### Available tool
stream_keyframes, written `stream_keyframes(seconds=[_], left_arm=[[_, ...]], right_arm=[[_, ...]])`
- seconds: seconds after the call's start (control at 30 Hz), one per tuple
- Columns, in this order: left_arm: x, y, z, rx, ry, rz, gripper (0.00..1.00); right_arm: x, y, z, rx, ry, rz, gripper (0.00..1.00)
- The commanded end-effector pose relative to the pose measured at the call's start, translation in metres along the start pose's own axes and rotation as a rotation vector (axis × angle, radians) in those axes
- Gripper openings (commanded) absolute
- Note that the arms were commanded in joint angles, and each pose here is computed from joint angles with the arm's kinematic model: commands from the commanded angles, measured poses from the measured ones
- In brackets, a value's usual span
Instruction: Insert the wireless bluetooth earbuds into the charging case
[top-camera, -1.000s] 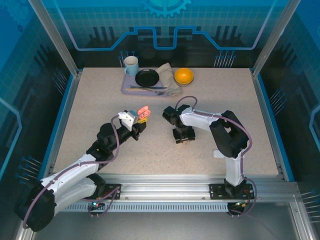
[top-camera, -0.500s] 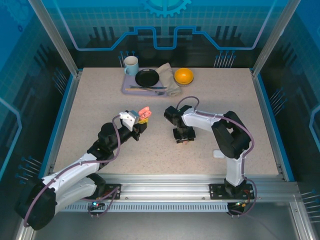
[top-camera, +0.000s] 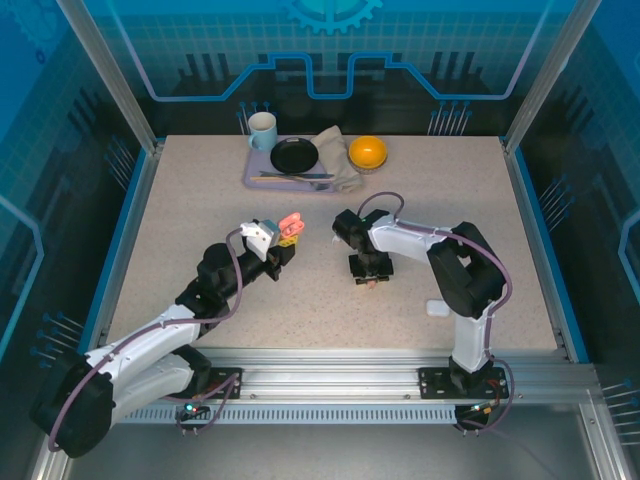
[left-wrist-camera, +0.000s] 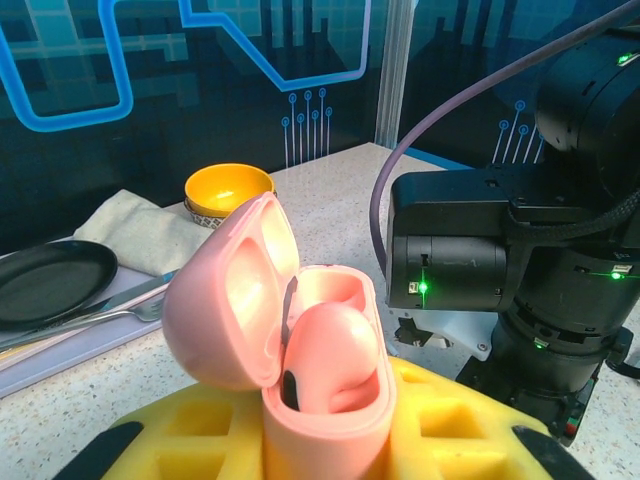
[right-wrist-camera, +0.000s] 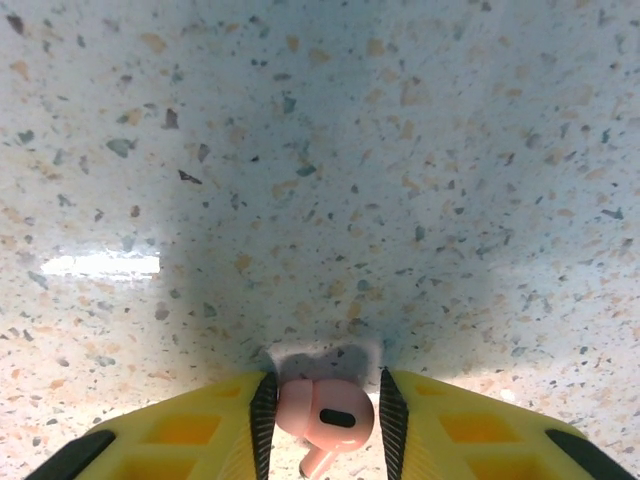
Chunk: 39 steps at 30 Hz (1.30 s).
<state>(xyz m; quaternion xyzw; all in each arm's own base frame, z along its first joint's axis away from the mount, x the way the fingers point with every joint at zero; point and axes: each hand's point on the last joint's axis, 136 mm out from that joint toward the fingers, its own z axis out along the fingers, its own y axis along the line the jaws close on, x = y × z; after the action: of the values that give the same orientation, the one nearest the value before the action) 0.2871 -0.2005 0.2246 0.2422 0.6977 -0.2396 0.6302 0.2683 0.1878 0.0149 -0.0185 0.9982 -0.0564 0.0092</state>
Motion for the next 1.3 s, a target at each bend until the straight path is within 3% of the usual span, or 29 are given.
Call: stream_keyframes(seconds=[0.0,0.43,1.27], left_arm=[[-0.022,-0.002,0.002,0.018,-0.056,-0.001,0.00],[-0.024,-0.002,0.004,0.024,-0.058,0.002,0.00],[-0.022,-0.004,0.006,0.033,-0.061,0.010,0.00]], right_arm=[[-0.005,-0.010,-0.001,0.014,-0.025,0.011,0.35],[0.012,-0.022,-0.002,0.061,0.018,0.124,0.40],[0.011,-0.016,0.000,0.059,0.013,0.193,0.29]])
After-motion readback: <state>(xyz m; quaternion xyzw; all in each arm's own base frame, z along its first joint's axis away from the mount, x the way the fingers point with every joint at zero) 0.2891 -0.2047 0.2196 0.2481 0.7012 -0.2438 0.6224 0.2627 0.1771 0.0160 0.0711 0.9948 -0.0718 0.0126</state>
